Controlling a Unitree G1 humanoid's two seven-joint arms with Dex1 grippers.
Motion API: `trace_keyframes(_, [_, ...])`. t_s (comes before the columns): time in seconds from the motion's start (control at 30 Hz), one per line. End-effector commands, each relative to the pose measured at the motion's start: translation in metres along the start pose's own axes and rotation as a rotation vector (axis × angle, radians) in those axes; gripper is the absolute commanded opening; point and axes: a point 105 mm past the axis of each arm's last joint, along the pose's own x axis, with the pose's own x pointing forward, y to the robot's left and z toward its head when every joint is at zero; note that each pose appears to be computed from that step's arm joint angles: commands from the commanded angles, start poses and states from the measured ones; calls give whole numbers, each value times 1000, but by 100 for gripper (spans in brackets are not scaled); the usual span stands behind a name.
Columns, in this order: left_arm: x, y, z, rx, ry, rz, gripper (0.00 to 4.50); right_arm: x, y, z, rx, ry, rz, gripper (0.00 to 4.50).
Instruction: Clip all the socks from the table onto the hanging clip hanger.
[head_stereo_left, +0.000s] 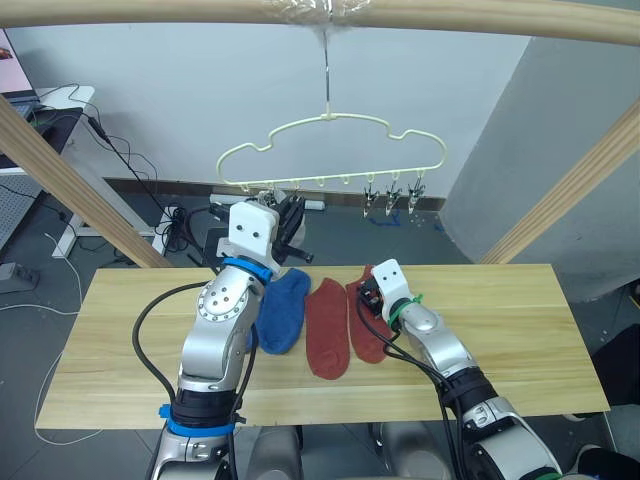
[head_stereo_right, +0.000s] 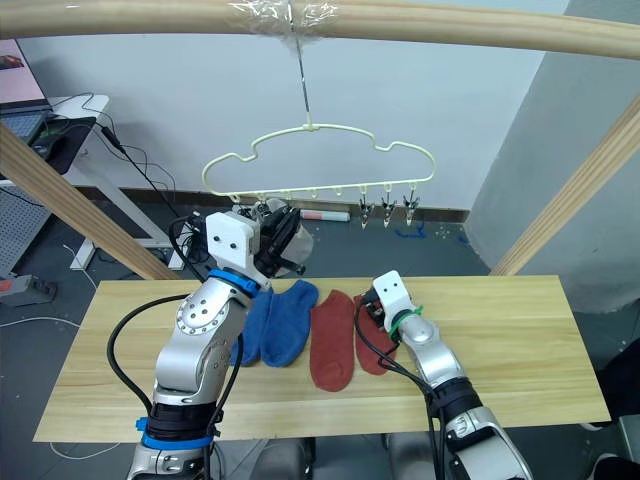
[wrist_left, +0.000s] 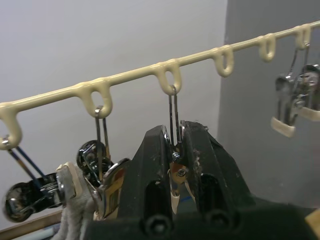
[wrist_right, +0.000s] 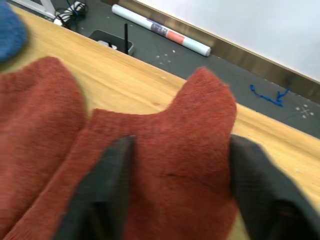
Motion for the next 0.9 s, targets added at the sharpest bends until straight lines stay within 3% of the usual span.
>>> trace_keyframes(0.03, [-1,-3,20,-31,-57,-55,19,-1,4,3,-11,-21,16,137])
trace_keyframes(0.17, [-2,-4,23,-34,-46,-93,19,-3,11,17,-28,-75,54,0])
trace_keyframes(0.57, [-5,-6,30,-70,-42,-135,19,-33,60,116,-181,-378,329,0])
trace_keyframes(0.9, [-7,-2,32,-86,-30,-155,19,-34,77,143,-151,-437,397,0])
